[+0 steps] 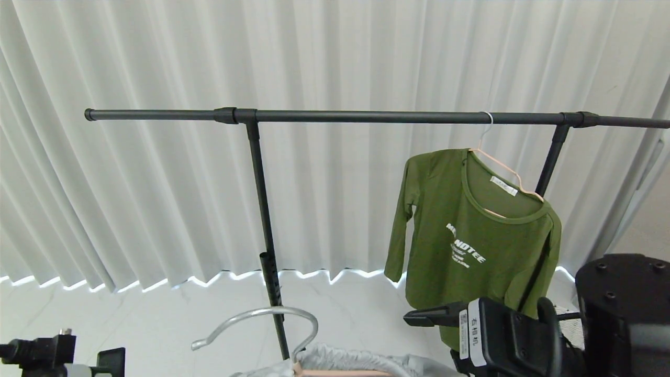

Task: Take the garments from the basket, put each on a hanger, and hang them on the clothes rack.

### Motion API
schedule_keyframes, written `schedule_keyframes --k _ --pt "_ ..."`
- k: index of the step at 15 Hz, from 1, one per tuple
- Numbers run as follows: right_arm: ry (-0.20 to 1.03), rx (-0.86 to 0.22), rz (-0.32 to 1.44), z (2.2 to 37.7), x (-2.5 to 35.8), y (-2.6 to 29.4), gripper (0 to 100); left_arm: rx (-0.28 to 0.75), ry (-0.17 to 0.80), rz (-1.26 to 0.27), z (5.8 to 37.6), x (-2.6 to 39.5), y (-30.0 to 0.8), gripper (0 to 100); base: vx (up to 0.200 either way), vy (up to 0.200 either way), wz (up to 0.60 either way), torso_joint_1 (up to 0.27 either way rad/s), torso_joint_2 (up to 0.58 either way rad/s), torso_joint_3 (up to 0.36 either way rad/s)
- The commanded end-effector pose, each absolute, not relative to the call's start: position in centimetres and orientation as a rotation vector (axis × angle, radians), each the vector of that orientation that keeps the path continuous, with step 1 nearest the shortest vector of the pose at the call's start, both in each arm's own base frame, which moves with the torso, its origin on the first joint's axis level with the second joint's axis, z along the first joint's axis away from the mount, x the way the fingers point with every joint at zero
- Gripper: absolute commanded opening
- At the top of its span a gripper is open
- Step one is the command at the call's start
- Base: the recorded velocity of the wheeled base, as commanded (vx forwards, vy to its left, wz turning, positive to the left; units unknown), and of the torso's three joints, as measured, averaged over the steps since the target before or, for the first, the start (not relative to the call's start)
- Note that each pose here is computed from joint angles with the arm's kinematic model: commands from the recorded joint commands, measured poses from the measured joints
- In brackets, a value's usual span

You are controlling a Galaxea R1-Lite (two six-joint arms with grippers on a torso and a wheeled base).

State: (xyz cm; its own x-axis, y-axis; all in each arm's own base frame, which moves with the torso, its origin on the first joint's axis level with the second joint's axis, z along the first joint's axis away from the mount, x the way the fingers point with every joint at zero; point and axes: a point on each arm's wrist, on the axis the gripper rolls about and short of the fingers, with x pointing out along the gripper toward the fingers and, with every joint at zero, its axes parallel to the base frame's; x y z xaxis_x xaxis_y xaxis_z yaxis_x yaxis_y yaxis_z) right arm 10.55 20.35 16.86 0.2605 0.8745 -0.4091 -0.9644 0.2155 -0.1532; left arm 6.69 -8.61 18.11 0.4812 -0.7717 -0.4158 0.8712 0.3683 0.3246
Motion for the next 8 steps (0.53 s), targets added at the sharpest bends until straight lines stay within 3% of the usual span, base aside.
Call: schedule_keyframes --k 1,5,8 --pt "0.227 -0.415 1.341 17.4 10.4 21.6 100 0.582 0.184 -1.112 17.9 6.6 -8.7 0 0.0 0.0 0.0 0.0 0.0 0.0" --pt "0.247 -0.449 1.436 16.4 9.2 24.6 100 0.601 0.162 -1.119 18.1 6.6 -8.6 0 0.0 0.0 0.0 0.0 0.0 0.0" --pt "0.259 -0.455 1.456 16.1 9.1 25.1 100 0.6 0.157 -1.118 18.1 6.6 -8.6 0 0.0 0.0 0.0 0.0 0.0 0.0"
